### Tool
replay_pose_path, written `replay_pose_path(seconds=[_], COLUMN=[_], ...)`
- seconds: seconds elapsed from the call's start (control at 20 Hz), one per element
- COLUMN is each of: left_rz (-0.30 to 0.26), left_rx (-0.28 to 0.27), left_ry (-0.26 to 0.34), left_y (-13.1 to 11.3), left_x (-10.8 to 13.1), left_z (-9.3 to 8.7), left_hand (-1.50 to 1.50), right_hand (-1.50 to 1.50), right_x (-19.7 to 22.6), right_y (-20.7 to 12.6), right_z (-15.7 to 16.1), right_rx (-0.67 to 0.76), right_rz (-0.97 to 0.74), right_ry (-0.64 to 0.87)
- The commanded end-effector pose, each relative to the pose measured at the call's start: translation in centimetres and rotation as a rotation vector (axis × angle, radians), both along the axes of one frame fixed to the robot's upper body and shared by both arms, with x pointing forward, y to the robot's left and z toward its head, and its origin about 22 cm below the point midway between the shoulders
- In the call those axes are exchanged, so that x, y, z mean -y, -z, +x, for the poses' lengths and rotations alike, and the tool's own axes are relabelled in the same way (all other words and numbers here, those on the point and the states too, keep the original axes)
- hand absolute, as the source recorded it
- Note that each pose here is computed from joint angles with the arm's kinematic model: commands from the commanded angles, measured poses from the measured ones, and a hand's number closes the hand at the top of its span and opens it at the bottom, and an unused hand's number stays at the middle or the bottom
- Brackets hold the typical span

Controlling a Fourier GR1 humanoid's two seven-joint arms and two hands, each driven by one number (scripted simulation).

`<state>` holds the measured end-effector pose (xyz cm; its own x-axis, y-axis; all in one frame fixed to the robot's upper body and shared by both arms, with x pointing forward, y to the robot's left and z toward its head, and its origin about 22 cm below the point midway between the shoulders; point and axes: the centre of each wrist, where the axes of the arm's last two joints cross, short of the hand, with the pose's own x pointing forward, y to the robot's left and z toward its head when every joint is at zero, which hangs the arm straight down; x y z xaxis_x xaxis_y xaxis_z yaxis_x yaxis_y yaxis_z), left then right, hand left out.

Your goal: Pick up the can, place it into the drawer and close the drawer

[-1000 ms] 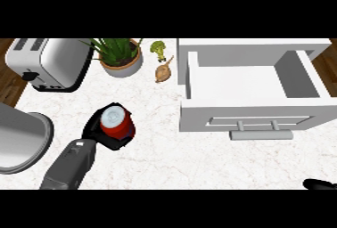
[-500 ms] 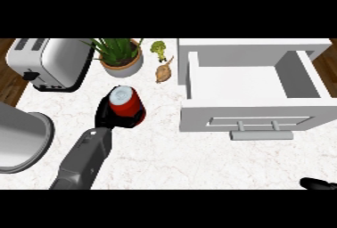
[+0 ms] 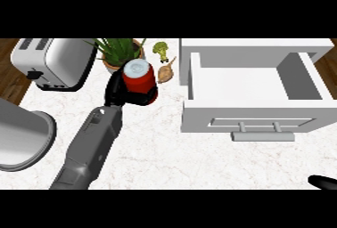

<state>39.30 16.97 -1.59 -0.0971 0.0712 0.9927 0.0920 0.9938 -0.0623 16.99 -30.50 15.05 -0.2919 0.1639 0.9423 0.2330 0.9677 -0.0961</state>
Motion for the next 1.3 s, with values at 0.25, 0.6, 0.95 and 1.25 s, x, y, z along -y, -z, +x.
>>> replay_pose_path(seconds=[0.25,0.6,0.95,1.25], left_rz=[-0.013,0.032,0.079,0.120], left_rx=[0.028,0.061,0.066,0.047], left_ry=[0.089,0.069,0.087,0.070], left_y=[-10.0,-18.1,-24.3,-26.1], left_x=[4.9,8.5,13.9,16.4], left_z=[1.3,2.9,2.6,3.3], left_hand=[1.50,1.50,1.50,1.50], right_hand=[-1.50,-1.50,-1.50,-1.50], right_x=[0.3,-0.9,0.4,-1.1], right_y=[1.0,-0.5,-0.8,-1.4], right_z=[-1.2,-0.9,0.2,0.4], right_rx=[-0.016,0.017,-0.009,0.028], right_rz=[-0.007,-0.008,-0.003,-0.005], right_ry=[0.001,-0.014,0.004,-0.029])
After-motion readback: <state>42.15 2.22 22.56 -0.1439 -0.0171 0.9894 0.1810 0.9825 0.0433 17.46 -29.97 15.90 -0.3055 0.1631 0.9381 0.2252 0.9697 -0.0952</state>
